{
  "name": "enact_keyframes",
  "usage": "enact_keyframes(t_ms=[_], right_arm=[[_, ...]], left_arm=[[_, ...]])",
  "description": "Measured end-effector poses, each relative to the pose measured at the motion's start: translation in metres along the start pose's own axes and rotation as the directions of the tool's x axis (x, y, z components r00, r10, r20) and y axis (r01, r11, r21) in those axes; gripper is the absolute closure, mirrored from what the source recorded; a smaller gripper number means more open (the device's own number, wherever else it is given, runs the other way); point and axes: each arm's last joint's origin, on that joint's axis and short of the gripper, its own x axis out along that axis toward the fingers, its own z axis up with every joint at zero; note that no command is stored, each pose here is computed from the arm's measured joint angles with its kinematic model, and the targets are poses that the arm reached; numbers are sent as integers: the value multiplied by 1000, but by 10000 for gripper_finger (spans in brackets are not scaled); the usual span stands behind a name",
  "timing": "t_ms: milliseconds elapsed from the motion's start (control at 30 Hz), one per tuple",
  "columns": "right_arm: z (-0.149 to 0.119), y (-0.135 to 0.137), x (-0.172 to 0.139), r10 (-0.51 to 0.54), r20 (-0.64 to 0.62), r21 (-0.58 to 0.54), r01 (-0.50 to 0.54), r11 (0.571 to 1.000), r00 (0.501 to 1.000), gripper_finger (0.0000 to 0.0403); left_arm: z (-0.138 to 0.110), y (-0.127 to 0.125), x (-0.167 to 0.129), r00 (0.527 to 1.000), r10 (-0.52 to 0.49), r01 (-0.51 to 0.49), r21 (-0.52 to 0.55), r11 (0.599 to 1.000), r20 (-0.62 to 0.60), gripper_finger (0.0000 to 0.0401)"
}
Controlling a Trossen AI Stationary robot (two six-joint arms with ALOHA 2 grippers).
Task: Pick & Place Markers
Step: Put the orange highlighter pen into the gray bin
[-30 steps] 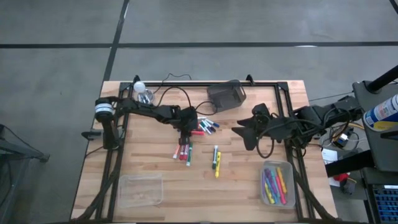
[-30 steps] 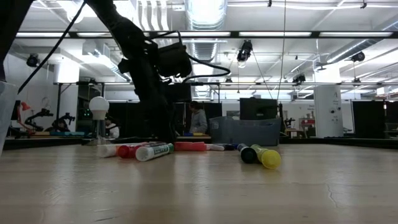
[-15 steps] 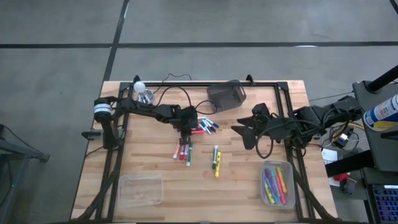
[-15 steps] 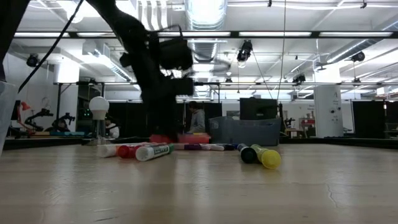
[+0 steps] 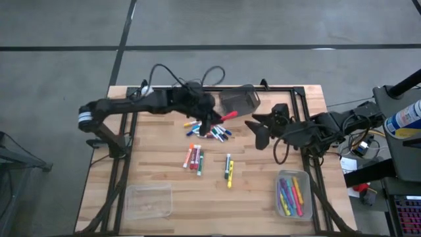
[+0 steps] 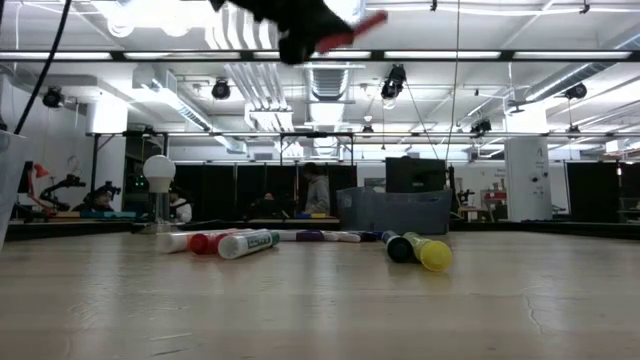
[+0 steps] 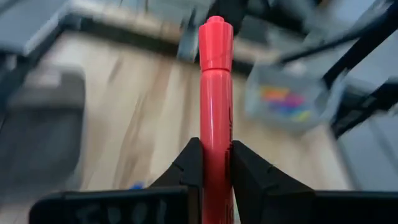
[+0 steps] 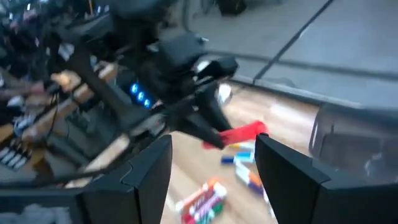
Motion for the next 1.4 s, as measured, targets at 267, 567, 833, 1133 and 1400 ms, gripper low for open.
enact_keyframes(t_ms=[267, 567, 833, 1133, 1400], right_arm=[[18, 2, 13, -32, 174, 228, -9, 974, 984, 183], [34, -8, 29, -33, 194, 349, -37, 936, 980, 183], [38, -4, 53, 57, 182, 334, -116, 935, 982, 184], [33, -2, 64, 88, 135, 343, -130, 930, 987, 268], [33, -1, 63, 112, 122, 322, -146, 935, 986, 351]], left_arm=[[51, -15, -19, 985, -64, 97, -208, 973, 163, 355], [68, -21, -25, 958, -125, 201, -295, 934, 258, 355], [67, -19, -15, 952, -155, 250, -373, 894, 265, 355], [70, -21, -19, 944, -184, 278, -355, 893, 275, 345], [68, -22, -19, 944, -210, 294, -357, 887, 256, 332]])
